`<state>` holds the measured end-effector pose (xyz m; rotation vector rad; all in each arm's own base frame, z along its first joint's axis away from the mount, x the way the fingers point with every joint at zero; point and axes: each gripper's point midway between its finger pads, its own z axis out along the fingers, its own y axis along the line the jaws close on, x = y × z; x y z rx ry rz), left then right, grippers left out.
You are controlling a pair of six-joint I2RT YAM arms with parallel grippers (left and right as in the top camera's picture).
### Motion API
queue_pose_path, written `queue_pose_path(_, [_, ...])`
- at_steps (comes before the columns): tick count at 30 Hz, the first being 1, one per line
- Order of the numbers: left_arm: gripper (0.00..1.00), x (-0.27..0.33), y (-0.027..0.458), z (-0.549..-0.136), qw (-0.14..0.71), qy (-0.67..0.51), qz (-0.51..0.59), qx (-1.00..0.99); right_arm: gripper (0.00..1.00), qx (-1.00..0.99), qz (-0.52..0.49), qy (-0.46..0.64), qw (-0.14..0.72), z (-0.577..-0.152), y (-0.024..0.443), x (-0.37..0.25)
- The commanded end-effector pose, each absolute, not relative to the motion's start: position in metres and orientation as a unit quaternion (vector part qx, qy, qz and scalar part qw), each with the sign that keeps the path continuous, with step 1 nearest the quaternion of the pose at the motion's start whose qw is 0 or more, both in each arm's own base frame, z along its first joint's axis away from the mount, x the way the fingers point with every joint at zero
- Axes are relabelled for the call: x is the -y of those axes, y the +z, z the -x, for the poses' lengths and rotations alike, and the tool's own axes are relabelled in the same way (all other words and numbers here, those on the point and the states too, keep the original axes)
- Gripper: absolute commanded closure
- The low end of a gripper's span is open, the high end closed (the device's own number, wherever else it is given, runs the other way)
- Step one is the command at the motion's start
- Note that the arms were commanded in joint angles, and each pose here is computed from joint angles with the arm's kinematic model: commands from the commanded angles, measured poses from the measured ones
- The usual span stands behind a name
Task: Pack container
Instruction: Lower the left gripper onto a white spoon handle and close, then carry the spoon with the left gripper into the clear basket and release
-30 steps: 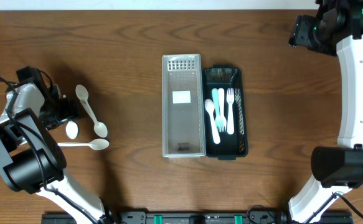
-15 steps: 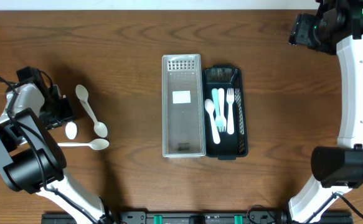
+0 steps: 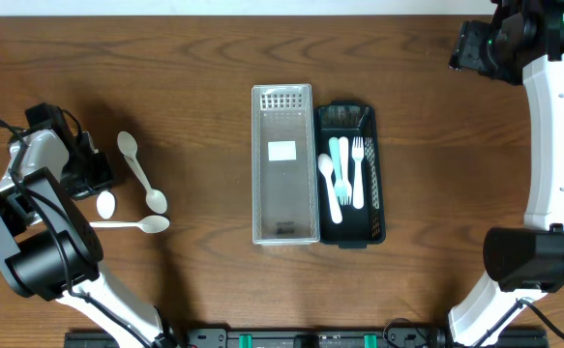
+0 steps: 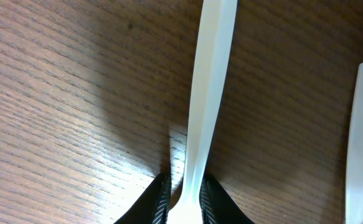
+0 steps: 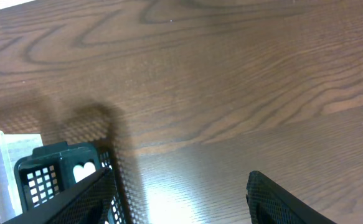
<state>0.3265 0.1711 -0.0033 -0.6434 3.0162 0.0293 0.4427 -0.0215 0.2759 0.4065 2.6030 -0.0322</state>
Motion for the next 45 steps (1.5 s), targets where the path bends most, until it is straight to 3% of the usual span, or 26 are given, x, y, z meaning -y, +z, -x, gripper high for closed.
queue_pose_path(1, [0.82, -0.177, 0.001, -0.333, 0.038, 0.018, 0.211, -0.977, 0.29, -0.957, -0.151, -0.023, 0.247, -0.443, 0.272, 0.028])
queue_pose_path(8, [0.91, -0.177, 0.001, -0.334, 0.039, 0.018, 0.211, -0.976, 0.3, -0.957, -0.151, -0.023, 0.247, -0.443, 0.272, 0.028])
queue_pose_path(18, [0.94, -0.179, 0.009, -0.338, 0.05, 0.021, 0.211, -0.976, 0.3, -0.957, -0.151, -0.023, 0.247, -0.443, 0.272, 0.028])
queue_pose_path(27, [0.94, -0.16, 0.088, -0.361, 0.124, 0.035, 0.189, -0.974, 0.3, -0.955, -0.153, -0.022, 0.252, -0.445, 0.273, 0.028])
queue_pose_path(32, [0.94, -0.11, 0.154, -0.369, 0.169, 0.025, 0.173, -0.97, 0.3, -0.954, -0.153, -0.021, 0.259, -0.448, 0.275, 0.028])
queue_pose_path(38, [0.94, 0.005, 0.224, -0.371, 0.234, -0.02, 0.092, -0.968, 0.3, -0.952, -0.153, -0.02, 0.264, -0.45, 0.276, 0.028])
queue_pose_path(45, [0.94, 0.124, 0.23, -0.359, 0.24, -0.07, -0.007, -0.968, 0.3, -0.955, -0.151, -0.022, 0.254, -0.446, 0.274, 0.028])
